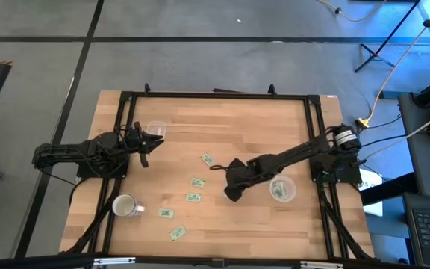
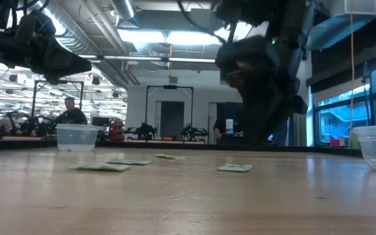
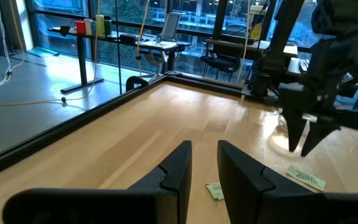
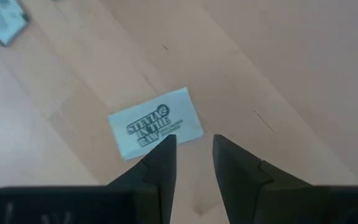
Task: Pick and place Stevia / Truvia into bins
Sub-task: Put the stevia packet into the round transparent container
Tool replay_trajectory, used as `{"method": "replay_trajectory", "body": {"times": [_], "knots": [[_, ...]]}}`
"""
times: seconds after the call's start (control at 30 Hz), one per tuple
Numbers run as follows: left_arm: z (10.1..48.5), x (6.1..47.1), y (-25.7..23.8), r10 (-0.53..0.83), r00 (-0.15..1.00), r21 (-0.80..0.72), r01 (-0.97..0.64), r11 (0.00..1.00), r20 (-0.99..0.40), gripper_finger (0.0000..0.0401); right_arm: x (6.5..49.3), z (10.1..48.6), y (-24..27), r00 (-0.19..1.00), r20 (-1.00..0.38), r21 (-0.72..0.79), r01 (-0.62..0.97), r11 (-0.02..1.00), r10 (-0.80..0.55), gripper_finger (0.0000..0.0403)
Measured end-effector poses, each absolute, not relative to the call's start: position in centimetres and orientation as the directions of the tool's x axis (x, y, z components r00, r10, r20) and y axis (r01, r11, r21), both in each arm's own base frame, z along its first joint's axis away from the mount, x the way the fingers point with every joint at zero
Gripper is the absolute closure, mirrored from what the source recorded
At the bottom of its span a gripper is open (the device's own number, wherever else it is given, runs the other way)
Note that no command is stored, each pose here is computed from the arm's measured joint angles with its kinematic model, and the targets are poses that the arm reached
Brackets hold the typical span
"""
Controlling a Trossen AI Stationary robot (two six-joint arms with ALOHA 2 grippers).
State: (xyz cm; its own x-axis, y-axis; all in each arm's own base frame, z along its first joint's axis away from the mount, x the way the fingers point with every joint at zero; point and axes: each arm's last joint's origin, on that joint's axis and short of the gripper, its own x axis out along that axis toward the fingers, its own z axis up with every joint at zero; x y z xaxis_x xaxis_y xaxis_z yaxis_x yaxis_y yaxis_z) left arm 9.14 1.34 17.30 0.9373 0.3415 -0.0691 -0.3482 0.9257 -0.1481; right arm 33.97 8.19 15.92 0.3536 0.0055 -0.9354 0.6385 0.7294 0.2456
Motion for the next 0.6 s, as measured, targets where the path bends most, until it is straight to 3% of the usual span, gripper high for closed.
{"method": "replay_trajectory", "body": {"times": [0.6], "knots": [[17.3, 9.1, 1.3, 0.342, 0.937, -0.148, -0.348, 0.926, -0.069, 0.0329, 34.9, 12.3, 8.5, 0.291, -0.957, 0.198, 0.629, 0.752, 0.008, 0.0295]]}}
